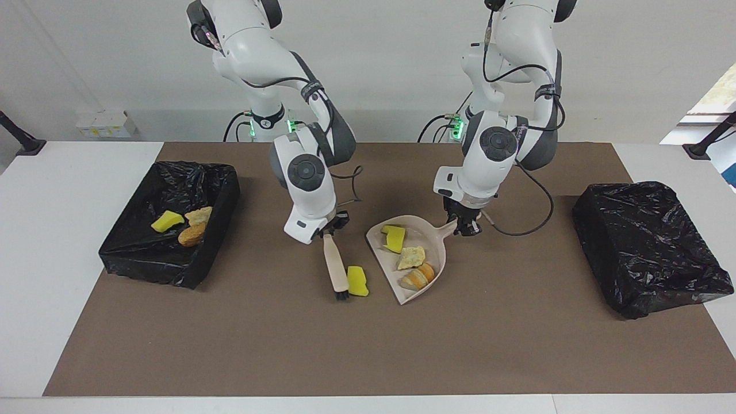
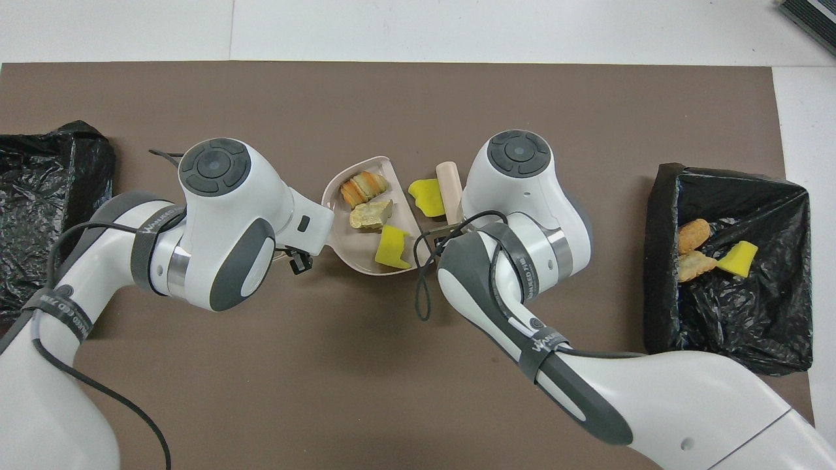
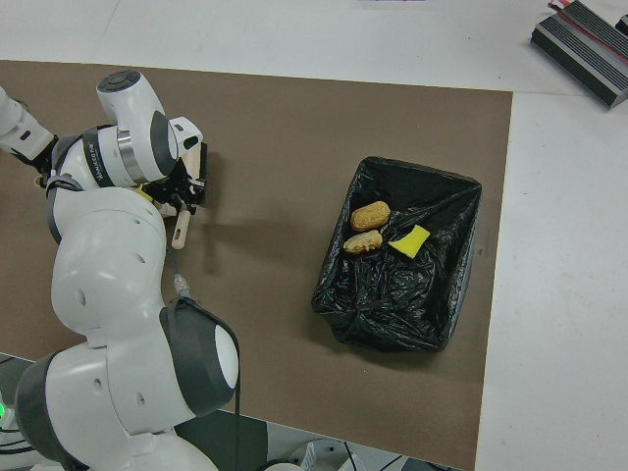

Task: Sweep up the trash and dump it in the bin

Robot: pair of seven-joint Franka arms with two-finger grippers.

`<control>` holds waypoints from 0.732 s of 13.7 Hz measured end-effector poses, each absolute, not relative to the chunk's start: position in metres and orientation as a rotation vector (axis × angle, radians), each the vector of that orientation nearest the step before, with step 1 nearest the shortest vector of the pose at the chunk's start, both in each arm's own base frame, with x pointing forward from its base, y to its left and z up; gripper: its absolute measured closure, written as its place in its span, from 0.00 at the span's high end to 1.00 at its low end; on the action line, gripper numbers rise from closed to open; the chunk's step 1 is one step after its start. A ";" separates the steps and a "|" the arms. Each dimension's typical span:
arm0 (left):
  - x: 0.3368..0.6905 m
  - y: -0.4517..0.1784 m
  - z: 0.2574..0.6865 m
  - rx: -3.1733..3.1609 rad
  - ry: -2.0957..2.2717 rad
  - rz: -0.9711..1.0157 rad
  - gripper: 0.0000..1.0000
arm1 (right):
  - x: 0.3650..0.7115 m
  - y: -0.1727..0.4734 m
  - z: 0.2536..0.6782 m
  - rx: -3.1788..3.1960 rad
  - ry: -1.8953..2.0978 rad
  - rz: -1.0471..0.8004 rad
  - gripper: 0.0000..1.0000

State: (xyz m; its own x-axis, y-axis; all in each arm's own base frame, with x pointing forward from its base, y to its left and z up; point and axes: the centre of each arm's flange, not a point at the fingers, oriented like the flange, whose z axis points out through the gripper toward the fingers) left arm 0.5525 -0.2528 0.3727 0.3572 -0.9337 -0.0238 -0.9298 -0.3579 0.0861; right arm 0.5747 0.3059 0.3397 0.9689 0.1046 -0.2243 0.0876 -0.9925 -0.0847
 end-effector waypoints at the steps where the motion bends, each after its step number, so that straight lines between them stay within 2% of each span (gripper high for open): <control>1: 0.551 -0.255 0.371 2.536 -1.751 -0.107 0.32 | 0.570 0.315 0.340 -3.041 -0.094 0.363 0.26; 6: 0.552 -0.259 0.361 2.535 -1.764 -0.057 0.32 | 0.548 0.355 0.347 -3.005 0.129 0.417 0.26; 10: 0.551 -0.265 0.356 2.510 -1.821 0.044 0.32 | 0.525 0.387 0.356 -3.008 0.109 0.417 0.26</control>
